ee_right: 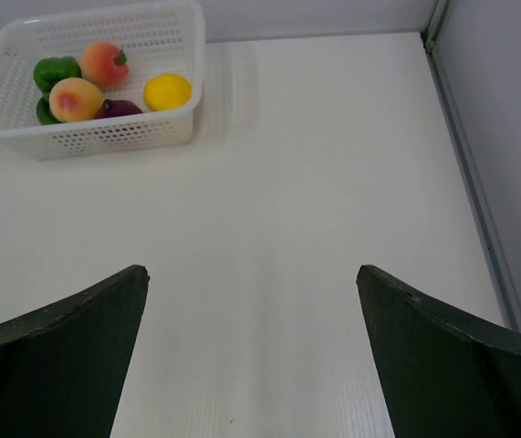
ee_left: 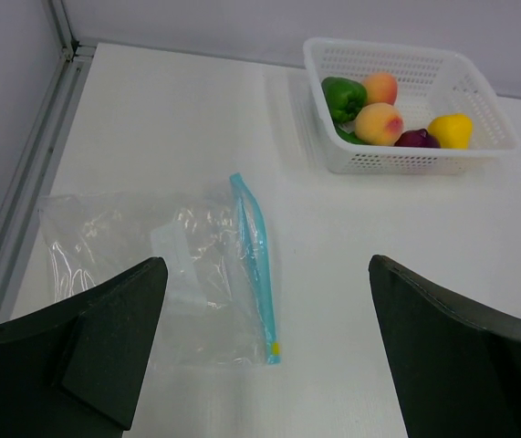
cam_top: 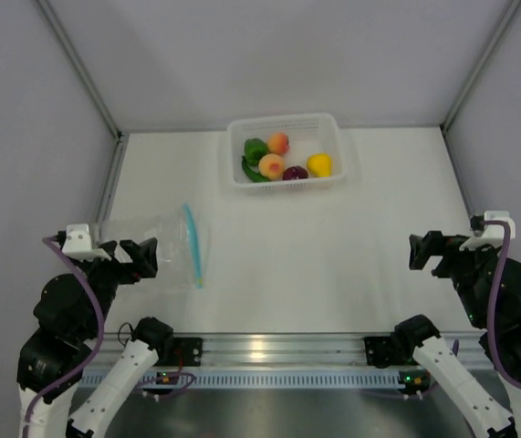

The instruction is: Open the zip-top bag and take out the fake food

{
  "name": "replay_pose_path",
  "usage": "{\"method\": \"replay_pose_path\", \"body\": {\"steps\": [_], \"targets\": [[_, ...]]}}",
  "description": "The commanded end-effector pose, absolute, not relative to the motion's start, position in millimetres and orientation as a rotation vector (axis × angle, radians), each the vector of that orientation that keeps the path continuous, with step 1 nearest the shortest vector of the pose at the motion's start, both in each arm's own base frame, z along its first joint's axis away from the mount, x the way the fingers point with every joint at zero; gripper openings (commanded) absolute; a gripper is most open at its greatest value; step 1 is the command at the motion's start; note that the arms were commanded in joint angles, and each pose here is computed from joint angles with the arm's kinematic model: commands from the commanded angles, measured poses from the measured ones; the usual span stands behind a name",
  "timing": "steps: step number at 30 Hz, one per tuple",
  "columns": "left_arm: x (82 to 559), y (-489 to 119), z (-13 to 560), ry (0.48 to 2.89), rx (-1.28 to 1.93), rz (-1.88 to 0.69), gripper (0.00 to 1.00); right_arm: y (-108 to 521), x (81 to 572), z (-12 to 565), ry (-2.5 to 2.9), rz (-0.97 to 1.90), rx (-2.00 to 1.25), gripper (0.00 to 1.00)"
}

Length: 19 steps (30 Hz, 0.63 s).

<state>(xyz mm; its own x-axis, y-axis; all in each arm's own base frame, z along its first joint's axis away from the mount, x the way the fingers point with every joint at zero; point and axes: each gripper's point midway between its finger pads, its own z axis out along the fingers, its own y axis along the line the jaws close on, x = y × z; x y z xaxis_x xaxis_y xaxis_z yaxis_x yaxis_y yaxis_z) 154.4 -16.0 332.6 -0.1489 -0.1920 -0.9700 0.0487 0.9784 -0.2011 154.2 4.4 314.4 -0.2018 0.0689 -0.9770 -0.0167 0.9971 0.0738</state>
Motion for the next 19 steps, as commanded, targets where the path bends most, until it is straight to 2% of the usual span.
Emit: {"method": "replay_pose_path", "body": {"steps": [1, 19], "targets": [[139, -13, 334, 1.706, -0.068, -0.213, 0.98, -5, 153, 314, 1.772, 0.019, 0.05, 0.99], [137, -4, 331, 1.698, -0.101, -0.179, 0.98, 5, 163, 315, 1.781, 0.052, 0.03, 1.0]]}}
